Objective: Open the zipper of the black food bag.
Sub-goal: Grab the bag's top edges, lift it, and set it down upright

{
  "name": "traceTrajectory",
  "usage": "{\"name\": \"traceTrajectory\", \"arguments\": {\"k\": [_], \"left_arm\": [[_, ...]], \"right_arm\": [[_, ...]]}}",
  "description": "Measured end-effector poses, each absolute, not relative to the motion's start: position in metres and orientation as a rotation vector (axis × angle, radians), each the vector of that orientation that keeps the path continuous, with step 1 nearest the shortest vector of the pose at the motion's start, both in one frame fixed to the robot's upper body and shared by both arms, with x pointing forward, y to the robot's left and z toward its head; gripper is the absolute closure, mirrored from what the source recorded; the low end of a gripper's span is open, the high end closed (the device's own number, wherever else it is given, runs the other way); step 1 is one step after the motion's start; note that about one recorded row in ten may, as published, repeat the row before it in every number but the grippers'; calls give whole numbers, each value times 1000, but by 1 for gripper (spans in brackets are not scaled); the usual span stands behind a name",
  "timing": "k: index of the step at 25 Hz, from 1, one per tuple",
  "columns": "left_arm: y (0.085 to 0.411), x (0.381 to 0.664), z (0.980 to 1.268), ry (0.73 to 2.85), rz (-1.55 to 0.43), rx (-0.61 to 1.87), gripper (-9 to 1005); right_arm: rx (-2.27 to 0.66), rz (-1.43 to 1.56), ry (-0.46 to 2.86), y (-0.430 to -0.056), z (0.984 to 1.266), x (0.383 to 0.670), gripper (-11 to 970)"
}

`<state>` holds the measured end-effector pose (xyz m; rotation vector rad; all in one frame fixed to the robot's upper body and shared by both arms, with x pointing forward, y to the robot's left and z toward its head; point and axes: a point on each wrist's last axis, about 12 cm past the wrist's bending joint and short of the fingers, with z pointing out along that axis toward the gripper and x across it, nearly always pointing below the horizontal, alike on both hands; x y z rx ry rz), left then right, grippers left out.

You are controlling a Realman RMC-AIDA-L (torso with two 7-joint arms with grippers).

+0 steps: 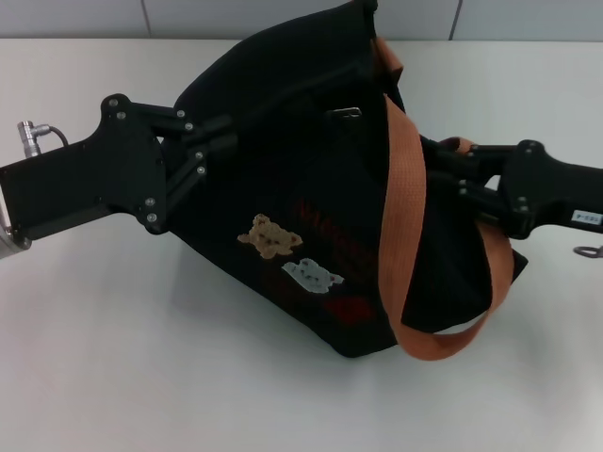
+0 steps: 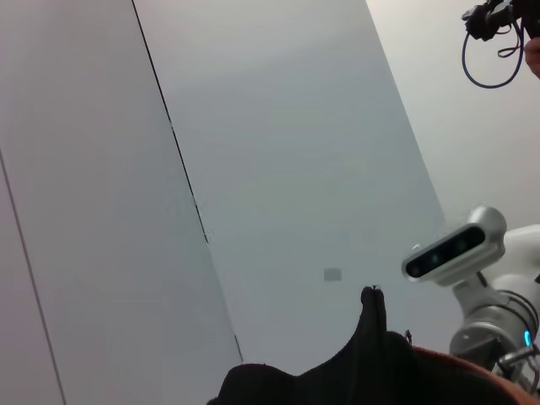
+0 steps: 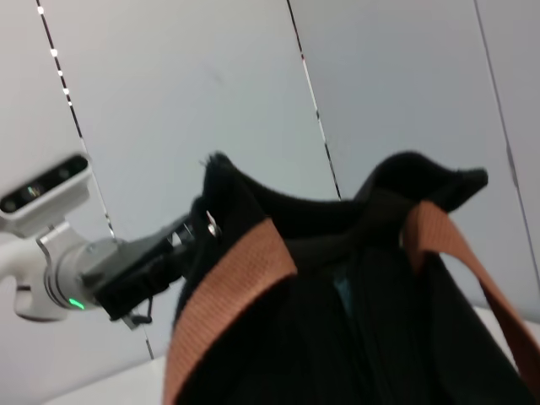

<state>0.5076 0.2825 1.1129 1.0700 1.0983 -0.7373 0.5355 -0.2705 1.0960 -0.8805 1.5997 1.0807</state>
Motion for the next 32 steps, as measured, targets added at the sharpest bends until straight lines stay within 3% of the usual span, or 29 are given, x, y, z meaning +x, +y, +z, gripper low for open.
{"name": "traceTrajectory", "arguments": {"k": [5,13,29,32], "left_arm": [[282,507,1112,1095,-747,1068,926],[281,507,1113,1091,-748,1070,926],[282,507,1113,1092,-746,1064,926],[282,507,1113,1093,-747,1065,926]], "right_arm": [[-924,1072,1621,-260,1091,537,684],[-987,1068,1616,-254,1088,535,688],[-1008,1135,1602,-255,1090,528,961],[-1003,1138,1608,-256,1090,528,959]]}}
